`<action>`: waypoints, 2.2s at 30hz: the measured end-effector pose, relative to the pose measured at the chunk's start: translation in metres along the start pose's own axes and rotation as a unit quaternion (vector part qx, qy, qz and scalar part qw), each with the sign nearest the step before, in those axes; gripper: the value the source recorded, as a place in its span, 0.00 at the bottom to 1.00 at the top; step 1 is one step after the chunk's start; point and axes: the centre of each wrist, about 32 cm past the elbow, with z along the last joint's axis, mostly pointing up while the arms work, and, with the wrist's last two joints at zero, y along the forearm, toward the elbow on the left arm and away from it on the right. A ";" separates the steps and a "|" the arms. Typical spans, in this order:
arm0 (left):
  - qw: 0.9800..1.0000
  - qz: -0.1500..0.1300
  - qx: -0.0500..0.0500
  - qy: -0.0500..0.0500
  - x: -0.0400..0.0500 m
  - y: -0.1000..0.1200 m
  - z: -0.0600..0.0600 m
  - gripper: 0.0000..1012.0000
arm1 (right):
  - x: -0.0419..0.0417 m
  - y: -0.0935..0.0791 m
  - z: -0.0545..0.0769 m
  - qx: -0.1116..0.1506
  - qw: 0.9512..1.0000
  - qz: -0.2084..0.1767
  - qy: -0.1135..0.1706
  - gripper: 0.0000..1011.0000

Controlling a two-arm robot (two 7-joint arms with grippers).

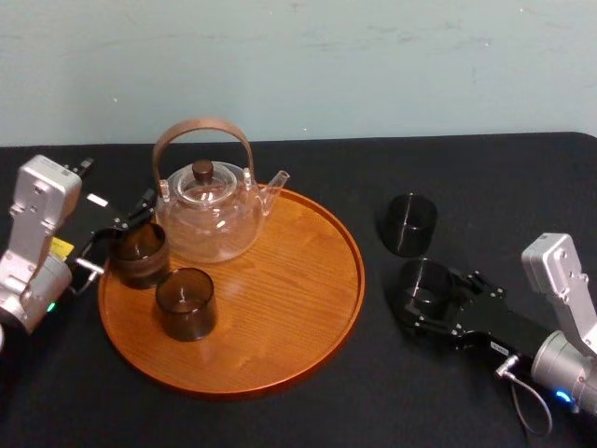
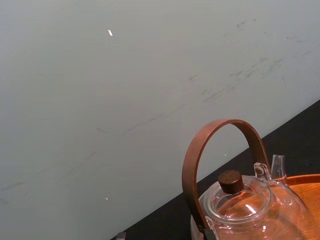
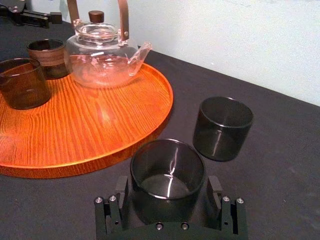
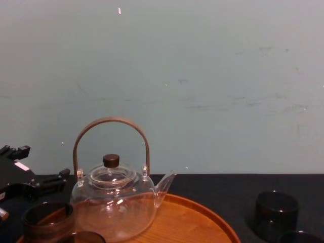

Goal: Pick up the glass from the table and place it on the tray.

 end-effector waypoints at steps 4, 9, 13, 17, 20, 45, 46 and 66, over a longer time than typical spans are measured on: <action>1.000 0.000 0.000 0.000 0.0000 0.000 0.000 0.99 | 0.0009 0.006 0.004 -0.004 1.000 0.007 -0.003 0.99; 1.000 0.000 0.000 0.000 0.0000 0.000 0.000 0.99 | 0.0019 0.011 0.006 -0.009 1.000 0.010 -0.005 0.99; 1.000 0.000 0.000 0.000 0.0000 0.000 0.000 0.99 | 0.0026 0.015 0.006 -0.014 1.000 0.008 -0.004 0.99; 1.000 0.000 0.000 0.000 0.0000 0.000 0.000 0.99 | 0.0032 0.020 0.006 -0.016 1.000 0.007 -0.005 0.99; 1.000 0.000 0.000 0.000 0.0000 0.000 0.000 0.99 | 0.0032 0.021 0.006 -0.017 1.000 0.007 -0.005 0.99; 1.000 0.000 0.000 0.000 0.0000 0.000 0.000 0.99 | 0.0034 0.020 0.006 -0.016 1.000 0.007 -0.006 0.90; 1.000 0.000 0.000 0.000 0.0000 0.000 0.000 0.99 | 0.0034 0.020 0.006 -0.016 1.000 0.007 -0.006 0.90; 1.000 0.000 0.000 0.000 0.0000 0.000 0.000 0.99 | 0.0034 0.019 0.006 -0.015 1.000 0.007 -0.005 0.90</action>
